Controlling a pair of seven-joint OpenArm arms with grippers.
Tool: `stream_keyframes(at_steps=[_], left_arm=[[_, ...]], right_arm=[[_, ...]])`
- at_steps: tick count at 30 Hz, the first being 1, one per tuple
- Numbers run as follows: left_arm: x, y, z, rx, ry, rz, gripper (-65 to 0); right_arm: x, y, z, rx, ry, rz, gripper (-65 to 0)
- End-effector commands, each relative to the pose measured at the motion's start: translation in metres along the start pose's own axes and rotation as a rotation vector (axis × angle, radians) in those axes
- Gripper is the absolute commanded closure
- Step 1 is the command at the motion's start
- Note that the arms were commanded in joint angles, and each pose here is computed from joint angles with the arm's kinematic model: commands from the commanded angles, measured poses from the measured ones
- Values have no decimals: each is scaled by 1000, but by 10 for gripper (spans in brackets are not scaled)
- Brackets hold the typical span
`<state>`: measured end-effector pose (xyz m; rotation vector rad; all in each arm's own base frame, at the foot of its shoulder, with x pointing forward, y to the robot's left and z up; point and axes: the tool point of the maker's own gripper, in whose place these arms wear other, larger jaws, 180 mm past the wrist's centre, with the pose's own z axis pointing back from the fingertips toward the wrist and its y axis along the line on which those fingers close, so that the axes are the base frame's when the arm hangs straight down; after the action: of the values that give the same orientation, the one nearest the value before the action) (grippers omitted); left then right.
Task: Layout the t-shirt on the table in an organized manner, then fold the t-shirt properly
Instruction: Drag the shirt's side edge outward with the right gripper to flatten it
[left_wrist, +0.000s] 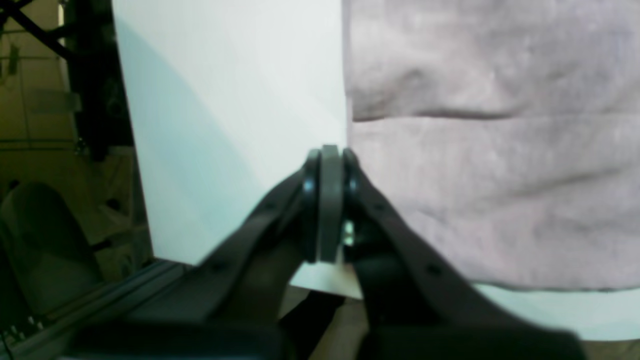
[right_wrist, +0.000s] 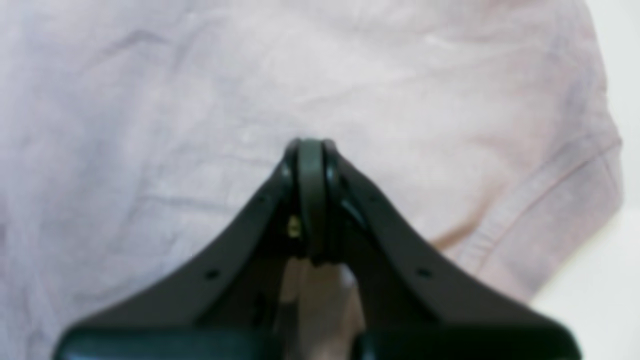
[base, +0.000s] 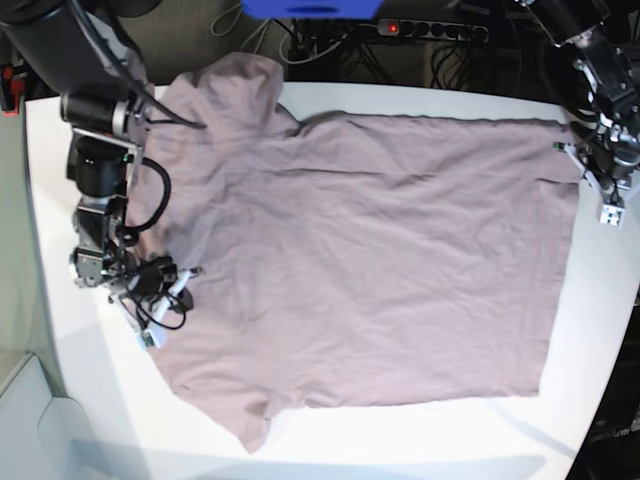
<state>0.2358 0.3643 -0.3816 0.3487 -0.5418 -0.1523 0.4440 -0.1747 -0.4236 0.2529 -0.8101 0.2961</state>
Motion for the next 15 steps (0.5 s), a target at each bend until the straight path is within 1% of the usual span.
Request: stream_keyframes(at_steps=[1,3,7,13,15], left_arm=[[10,10,4,26,-30,-2,-1],[9,10,3,25,-29,-2,-1],[8,9,3,23,-25,-1,-1],[7,4,2,13,-25,6,-1],[8,4,3,15,-28,6,-1]], right_arm=[[22,-11,3,-18,-30,16,0],[21,-34,5,-101,-16,-27,0],[18,-64,12,-220,-3,-76,0],[14,-98,26,-363,1,-118,0],[14,-102,28,-383,1,-124,0]])
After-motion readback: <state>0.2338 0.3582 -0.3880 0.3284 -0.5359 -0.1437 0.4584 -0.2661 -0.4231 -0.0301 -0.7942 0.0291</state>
